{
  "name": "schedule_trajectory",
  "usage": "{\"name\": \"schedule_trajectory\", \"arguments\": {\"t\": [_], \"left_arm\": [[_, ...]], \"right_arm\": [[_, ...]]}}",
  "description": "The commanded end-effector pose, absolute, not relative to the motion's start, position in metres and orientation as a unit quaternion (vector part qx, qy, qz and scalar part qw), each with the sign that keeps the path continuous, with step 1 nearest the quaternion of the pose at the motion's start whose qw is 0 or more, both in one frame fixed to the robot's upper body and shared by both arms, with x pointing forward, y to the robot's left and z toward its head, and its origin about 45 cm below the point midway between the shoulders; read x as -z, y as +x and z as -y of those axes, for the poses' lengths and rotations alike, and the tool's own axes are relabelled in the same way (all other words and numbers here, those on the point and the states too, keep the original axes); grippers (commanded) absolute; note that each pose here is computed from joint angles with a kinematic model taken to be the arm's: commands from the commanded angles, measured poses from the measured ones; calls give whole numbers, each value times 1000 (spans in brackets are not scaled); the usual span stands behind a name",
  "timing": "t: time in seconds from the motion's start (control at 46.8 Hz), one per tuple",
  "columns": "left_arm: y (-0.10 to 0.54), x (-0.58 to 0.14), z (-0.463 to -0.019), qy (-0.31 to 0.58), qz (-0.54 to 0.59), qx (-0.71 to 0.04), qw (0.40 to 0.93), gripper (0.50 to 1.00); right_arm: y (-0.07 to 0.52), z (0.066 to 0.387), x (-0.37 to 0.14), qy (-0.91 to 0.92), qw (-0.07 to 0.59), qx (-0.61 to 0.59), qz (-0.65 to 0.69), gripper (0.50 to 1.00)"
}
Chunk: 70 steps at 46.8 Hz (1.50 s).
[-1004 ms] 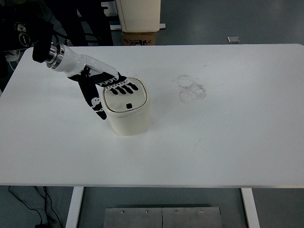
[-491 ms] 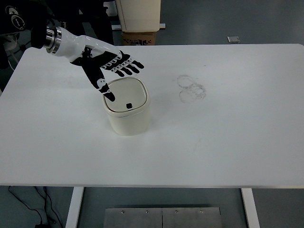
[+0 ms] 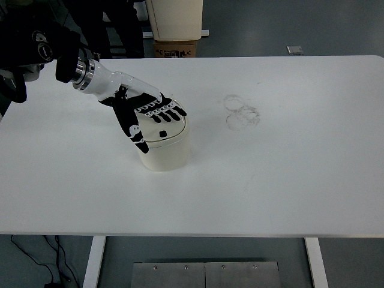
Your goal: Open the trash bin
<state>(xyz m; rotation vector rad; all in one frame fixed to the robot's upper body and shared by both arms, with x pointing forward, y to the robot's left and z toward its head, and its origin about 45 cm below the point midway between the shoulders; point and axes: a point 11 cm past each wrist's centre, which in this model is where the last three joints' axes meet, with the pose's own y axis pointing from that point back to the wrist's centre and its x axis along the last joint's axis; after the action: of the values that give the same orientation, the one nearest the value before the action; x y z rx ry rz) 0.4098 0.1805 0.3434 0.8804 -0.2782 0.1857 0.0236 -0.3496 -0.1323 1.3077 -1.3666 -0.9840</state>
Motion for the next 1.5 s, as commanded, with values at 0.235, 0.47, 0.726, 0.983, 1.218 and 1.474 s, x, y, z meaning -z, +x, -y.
{"name": "schedule_trajectory", "arguments": {"t": [0.235,0.47,0.726,0.983,1.218,1.474], "left_arm": [[403,-332,-177,426,122,-76,893,1000],[402,-329,-175,427,120,-72,894,1000],[412,-357,-179,412,142,-98,895,1000],[436,-394,-200,358,150,-174,905,1000],[454,-407,-249,311,117,-266,905,1000],[476,-399,-302,225,78,-367,899,1000]], "right_arm": [[24,350,132,537,483,404,561,991],[24,350,132,537,483,404,561,991],[24,350,132,537,483,404,561,991],[24,350,132,537,484,404,561,991],[24,350,132,537,483,404,561,991],[24,350,132,537,484,404,561,991]]}}
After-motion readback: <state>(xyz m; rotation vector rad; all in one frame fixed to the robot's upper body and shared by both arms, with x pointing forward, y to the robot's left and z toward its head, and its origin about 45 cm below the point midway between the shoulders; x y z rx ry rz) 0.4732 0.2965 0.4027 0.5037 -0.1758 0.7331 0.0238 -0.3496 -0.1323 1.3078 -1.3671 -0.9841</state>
